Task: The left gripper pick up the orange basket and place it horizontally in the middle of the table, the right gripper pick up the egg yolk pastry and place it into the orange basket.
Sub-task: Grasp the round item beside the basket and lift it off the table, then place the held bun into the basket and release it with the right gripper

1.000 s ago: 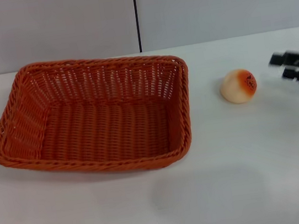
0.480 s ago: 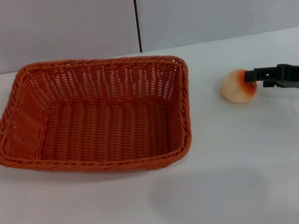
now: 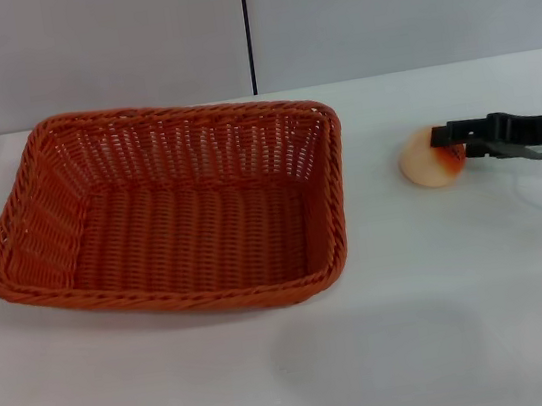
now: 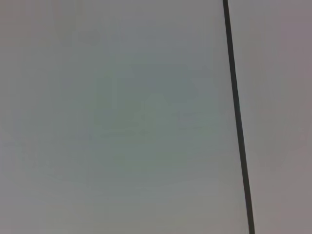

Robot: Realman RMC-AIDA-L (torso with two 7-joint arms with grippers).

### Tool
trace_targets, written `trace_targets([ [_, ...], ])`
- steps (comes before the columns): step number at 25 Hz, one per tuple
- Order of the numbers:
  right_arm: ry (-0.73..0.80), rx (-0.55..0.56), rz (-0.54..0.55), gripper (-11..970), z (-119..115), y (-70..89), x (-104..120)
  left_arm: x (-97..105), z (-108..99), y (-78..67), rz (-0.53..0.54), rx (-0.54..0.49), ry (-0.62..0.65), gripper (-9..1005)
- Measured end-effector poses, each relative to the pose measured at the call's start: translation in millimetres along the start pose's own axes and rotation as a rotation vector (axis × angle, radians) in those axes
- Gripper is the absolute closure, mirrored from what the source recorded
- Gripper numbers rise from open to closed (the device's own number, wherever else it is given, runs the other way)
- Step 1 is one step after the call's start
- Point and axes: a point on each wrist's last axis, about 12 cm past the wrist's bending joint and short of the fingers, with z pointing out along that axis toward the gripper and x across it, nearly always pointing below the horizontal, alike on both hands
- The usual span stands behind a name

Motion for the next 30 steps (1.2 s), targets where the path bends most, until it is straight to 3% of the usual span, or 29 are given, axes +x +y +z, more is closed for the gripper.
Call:
trace_targets([
  [4, 0.013, -0.007, 0.0, 233, 6, 3.3, -2, 4, 1, -0.1, 0.013, 0.001, 0.011, 435],
  [12, 0.003, -0.016, 0.001, 345, 6, 5.2, -5, 10, 3, 1.0, 0.01, 0.0, 0.024, 436],
  [17, 0.013, -0.046, 0.0, 580, 0, 7.4, -3, 11, 4, 1.2, 0.025, -0.003, 0.026, 435],
  [22, 0.006, -0.158, 0.009, 737, -19, 21.7, 0, 14, 9, -0.4, 0.014, 0.005, 0.035, 435],
  [26, -0.037, -0.228, 0.029, 769, -36, 26.2, 2, 15, 11, -0.8, 0.01, 0.006, 0.038, 434],
  [30, -0.139, -0.323, 0.069, 803, -69, 22.9, 8, 17, 13, -1.5, 0.003, 0.007, 0.041, 434],
])
